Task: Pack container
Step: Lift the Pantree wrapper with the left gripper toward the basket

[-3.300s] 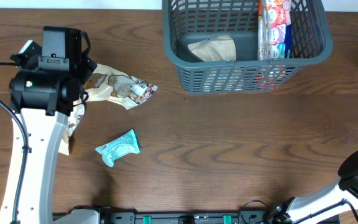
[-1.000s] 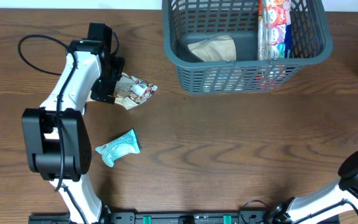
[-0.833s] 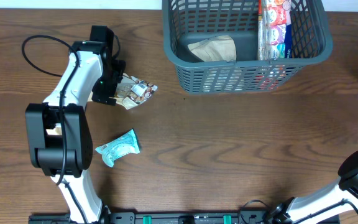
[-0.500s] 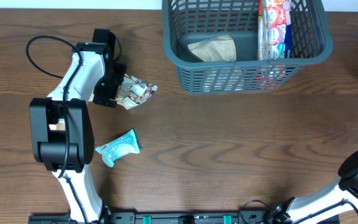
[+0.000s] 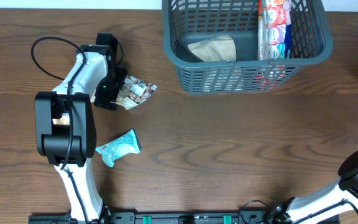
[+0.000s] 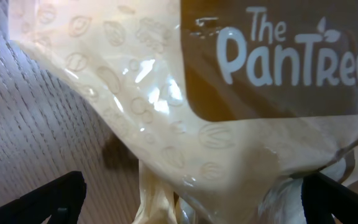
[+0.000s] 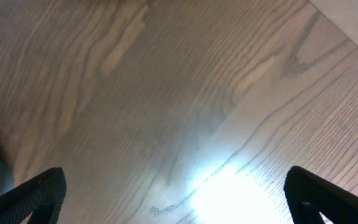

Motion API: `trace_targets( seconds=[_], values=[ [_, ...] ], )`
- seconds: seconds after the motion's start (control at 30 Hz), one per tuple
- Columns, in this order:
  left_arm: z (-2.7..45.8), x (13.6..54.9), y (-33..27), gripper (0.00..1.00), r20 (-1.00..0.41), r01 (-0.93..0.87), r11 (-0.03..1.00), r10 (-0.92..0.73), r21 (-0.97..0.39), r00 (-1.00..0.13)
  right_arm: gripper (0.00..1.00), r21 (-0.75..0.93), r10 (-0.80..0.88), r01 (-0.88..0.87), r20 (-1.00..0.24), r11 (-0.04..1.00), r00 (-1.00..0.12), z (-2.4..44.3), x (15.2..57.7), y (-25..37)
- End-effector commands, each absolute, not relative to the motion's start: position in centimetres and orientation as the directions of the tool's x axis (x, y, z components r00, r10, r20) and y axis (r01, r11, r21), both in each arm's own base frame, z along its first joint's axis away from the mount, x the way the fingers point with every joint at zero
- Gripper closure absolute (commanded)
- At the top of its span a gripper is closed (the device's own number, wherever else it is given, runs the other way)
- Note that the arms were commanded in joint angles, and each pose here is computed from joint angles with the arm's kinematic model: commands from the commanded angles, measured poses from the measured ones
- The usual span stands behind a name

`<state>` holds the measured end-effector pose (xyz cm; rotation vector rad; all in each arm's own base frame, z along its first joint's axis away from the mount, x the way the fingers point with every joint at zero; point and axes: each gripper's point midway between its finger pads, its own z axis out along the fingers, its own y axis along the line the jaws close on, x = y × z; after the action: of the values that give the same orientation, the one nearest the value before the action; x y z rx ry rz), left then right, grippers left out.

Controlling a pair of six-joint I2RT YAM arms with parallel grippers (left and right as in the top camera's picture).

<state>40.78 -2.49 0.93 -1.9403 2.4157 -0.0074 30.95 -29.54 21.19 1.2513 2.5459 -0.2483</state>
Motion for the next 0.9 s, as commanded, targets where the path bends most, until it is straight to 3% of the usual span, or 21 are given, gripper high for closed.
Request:
trace_targets(
  seconds=[0.0, 0.43, 0.5, 0.53, 0.6, 0.67, 0.87],
  values=[
    [0.2, 40.8, -1.4, 0.01, -0.074, -0.978, 0.208, -0.975, -0.004, -0.207, 0.01, -0.044, 0.741, 0.794, -0.329, 0.607, -0.585, 21.0, 30.5, -29.9],
    [-1.2, 39.7, -1.3, 0.0, -0.071, -0.978, 0.208, -0.975, 0.029, -0.209, 0.01, -0.043, 0.742, 0.794, -0.329, 0.607, -0.585, 21.0, 30.5, -29.9],
    [-1.3, 39.5, -1.3, 0.25, -0.07, -0.978, 0.208, -0.975, 0.034, -0.21, 0.01, -0.043, 0.742, 0.794, -0.329, 0.607, -0.585, 21.0, 30.5, -29.9],
    [-1.3, 39.5, -1.3, 0.47, -0.07, -0.978, 0.208, -0.975, 0.035, -0.21, 0.01, -0.043, 0.742, 0.794, -0.329, 0.607, -0.585, 21.0, 30.5, -29.9],
    [-1.3, 39.5, -1.3, 0.73, -0.07, -0.978, 0.208, -0.975, 0.034, -0.21, 0.01, -0.043, 0.742, 0.794, -0.329, 0.607, -0.585, 21.0, 30.5, -29.9],
    [-1.3, 39.5, -1.3, 0.93, -0.07, -0.978, 0.208, -0.975, 0.034, -0.21, 0.01, -0.043, 0.742, 0.794, -0.329, 0.607, -0.585, 21.0, 30.5, -29.9],
    [-1.3, 39.2, -1.3, 0.94, -0.067, -0.977, 0.21, -0.975, 0.046, -0.213, 0.01, -0.044, 0.741, 0.794, -0.329, 0.606, -0.585, 21.0, 30.5, -29.9]
  ],
)
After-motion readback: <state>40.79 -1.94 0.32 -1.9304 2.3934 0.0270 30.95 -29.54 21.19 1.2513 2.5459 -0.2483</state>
